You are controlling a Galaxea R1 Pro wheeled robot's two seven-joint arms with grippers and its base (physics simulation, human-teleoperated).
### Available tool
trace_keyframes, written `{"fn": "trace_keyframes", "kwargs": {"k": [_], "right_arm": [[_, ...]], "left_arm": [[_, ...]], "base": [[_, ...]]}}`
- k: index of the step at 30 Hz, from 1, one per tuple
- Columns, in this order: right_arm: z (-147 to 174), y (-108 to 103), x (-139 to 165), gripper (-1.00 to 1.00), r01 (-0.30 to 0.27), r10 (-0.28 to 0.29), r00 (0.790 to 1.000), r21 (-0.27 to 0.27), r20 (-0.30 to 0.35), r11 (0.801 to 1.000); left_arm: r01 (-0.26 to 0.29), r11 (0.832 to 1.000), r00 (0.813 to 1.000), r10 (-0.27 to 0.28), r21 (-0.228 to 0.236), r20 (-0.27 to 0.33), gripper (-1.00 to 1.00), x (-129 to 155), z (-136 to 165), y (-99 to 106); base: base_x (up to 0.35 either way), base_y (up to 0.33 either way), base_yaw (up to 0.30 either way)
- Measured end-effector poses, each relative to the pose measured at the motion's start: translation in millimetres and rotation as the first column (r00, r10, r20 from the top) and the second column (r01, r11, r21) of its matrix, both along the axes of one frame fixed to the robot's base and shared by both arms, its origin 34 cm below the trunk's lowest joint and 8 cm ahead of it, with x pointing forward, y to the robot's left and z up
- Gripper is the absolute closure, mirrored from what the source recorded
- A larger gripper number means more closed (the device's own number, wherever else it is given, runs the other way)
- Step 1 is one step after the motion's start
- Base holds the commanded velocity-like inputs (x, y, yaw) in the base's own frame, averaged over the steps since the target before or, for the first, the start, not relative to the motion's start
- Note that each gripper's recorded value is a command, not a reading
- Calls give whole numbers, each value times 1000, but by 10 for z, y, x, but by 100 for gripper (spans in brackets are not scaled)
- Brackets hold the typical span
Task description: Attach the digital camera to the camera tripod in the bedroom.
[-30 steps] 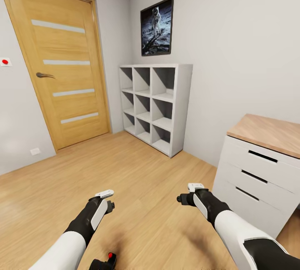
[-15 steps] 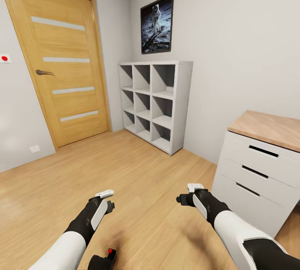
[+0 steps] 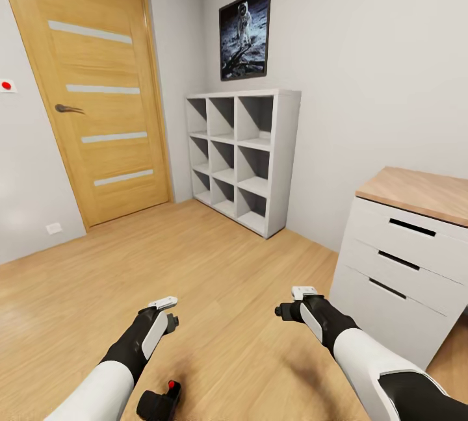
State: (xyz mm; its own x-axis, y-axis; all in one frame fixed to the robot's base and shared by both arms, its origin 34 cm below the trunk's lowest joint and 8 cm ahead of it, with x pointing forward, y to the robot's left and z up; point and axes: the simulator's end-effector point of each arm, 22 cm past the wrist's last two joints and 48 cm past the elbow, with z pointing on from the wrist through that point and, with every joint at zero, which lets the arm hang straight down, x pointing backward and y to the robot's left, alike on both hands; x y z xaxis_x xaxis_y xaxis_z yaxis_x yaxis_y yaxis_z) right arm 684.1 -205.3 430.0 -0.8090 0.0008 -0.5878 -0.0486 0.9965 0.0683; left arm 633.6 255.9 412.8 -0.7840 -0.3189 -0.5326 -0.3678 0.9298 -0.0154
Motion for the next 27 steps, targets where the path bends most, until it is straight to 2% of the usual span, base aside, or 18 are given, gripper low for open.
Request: {"fn": "trace_keyframes", "kwargs": {"k": [13, 27], "right_arm": [[-285, -8, -68, -100, 1, -1, 1000, -1, 6, 1000], [-627, -13, -118, -100, 3, -3, 999, 2, -39, 1000]], "left_arm": [[5, 1000, 1000, -5, 1, -13, -100, -114, -338, -6], [4, 1000, 998, -3, 5, -69, -100, -196, -657, 7]], "base": [[0, 0, 0], [0, 0, 0]]}}
